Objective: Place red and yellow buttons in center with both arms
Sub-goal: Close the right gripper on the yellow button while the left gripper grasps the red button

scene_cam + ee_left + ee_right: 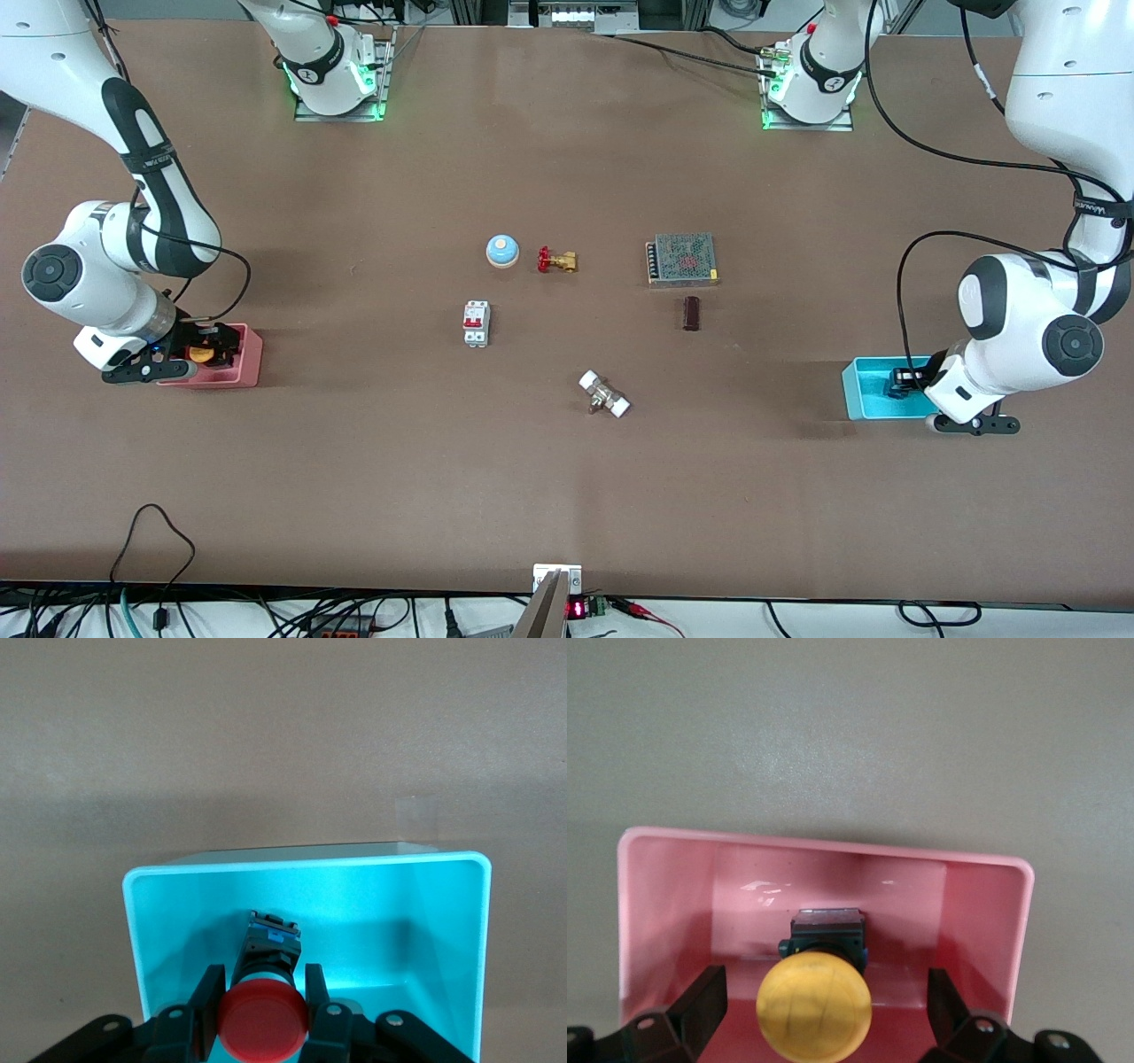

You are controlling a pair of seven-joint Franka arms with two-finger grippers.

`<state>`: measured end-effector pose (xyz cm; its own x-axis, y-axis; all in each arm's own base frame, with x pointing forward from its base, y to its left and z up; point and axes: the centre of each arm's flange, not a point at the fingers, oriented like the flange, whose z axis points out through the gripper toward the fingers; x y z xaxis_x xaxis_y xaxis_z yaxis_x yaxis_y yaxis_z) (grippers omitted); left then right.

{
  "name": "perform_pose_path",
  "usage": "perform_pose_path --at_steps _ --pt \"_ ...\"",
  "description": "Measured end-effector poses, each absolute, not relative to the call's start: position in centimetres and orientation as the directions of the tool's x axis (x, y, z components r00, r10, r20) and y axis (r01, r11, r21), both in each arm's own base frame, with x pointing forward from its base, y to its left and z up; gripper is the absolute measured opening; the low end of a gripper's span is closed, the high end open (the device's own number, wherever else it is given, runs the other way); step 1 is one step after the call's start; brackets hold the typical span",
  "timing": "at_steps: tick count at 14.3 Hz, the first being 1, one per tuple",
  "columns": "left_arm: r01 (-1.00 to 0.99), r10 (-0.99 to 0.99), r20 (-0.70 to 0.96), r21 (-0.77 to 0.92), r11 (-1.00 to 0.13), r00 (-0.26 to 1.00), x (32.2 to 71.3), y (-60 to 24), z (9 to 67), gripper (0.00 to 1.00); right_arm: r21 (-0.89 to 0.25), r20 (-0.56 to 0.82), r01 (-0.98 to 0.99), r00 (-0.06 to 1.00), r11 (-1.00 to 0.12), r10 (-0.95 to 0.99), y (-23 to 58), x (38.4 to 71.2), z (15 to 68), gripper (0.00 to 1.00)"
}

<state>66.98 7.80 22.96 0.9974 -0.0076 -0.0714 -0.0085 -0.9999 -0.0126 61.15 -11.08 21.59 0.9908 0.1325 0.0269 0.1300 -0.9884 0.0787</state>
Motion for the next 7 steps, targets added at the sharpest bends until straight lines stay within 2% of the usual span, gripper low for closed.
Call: perform_pose_path --at_steps 4,5,6,7 --pt "-0.021 -0.020 -0.066 -0.017 -1.000 0.998 67.6 8.0 26.1 0.41 0.079 0.031 0.127 0.991 -0.989 0.130 -11.3 61.2 21.5 1.00" --pt "-0.023 -0.022 -0.087 -0.017 -1.000 0.996 67.9 7.9 28.1 0.41 0.079 0.035 0.127 0.991 -0.989 0.130 -11.3 61.2 21.5 0.96" --pt "-0.030 -0.028 -0.104 -0.016 -0.999 0.994 68.4 7.5 30.3 0.41 0.080 0.038 0.127 0.991 -0.989 0.130 -11.3 61.2 21.5 0.88" --pt "-0.042 -0.039 -0.119 -0.016 -0.999 0.992 68.8 6.6 32.7 0.41 0.079 0.038 0.126 0.991 -0.989 0.130 -11.3 61.2 21.4 0.88"
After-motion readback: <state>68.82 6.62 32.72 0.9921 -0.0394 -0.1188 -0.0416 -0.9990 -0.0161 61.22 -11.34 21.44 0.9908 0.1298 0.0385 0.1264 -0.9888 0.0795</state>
